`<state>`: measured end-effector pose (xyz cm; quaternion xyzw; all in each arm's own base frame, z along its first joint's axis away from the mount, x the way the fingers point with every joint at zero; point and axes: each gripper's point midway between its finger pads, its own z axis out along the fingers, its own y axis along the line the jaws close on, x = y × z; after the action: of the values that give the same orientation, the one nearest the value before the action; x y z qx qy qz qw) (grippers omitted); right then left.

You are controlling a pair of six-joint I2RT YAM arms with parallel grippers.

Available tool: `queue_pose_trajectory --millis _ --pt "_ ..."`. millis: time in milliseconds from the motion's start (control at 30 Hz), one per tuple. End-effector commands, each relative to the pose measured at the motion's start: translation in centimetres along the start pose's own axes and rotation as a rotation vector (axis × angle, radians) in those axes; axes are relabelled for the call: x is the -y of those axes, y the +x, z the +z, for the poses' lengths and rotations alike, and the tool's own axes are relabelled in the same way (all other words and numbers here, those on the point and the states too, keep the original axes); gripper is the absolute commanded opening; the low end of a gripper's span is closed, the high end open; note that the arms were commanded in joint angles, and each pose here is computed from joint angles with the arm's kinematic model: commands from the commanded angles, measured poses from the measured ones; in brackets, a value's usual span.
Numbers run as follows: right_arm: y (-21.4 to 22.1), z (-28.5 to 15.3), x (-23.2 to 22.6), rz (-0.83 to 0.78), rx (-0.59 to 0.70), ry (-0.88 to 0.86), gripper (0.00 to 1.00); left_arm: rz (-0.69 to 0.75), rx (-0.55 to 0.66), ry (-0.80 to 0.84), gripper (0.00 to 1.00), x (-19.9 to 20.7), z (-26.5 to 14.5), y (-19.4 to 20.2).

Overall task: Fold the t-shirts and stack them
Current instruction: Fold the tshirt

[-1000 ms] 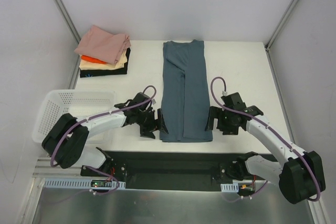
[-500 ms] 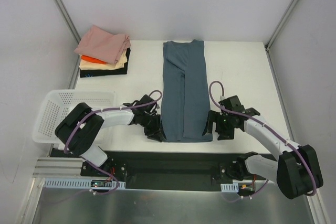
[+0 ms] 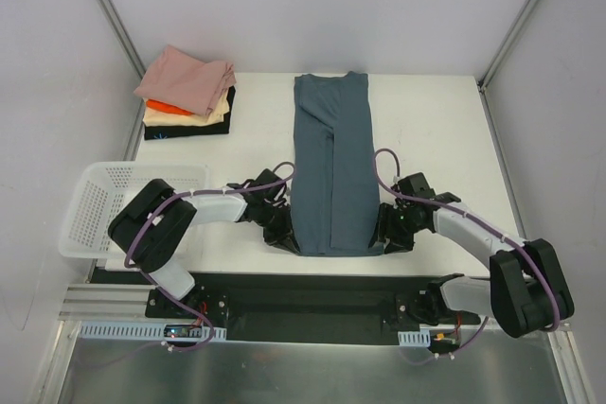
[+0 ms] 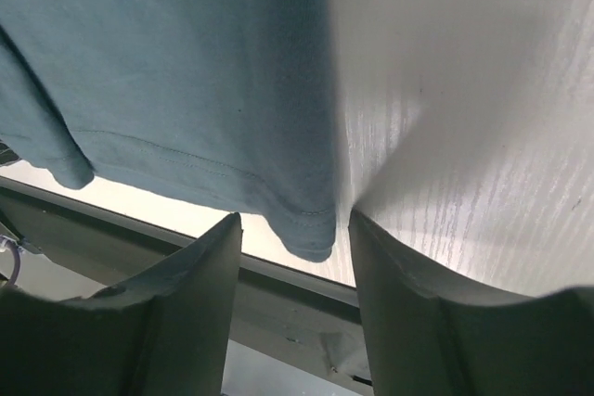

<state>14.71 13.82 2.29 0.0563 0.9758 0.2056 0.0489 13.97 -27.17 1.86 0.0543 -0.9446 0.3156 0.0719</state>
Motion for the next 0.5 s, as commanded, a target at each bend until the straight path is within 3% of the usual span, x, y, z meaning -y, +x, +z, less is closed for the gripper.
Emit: queue_pose_trajectory --millis 0,133,300,467 --pt "0.2 0.6 0.0 0.001 -0.021 -0.017 0.52 0.013 0.01 -0.015 0.0 -0.2 0.1 0.0" --pt "0.4 1.1 0.1 0.007 -0.028 -0.022 0.39 0.007 0.018 -0.015 0.0 -0.4 -0.1 0.3" --pt "1.1 1.1 -0.4 0.007 -0.059 -0.067 0.14 0.014 0.025 -0.006 0.0 -0.2 -0.3 0.5" --pt "3.0 0.8 -1.9 0.031 -0.107 -0.183 0.07 0.018 0.014 0.026 0.0 0.1 -1.1 1.5"
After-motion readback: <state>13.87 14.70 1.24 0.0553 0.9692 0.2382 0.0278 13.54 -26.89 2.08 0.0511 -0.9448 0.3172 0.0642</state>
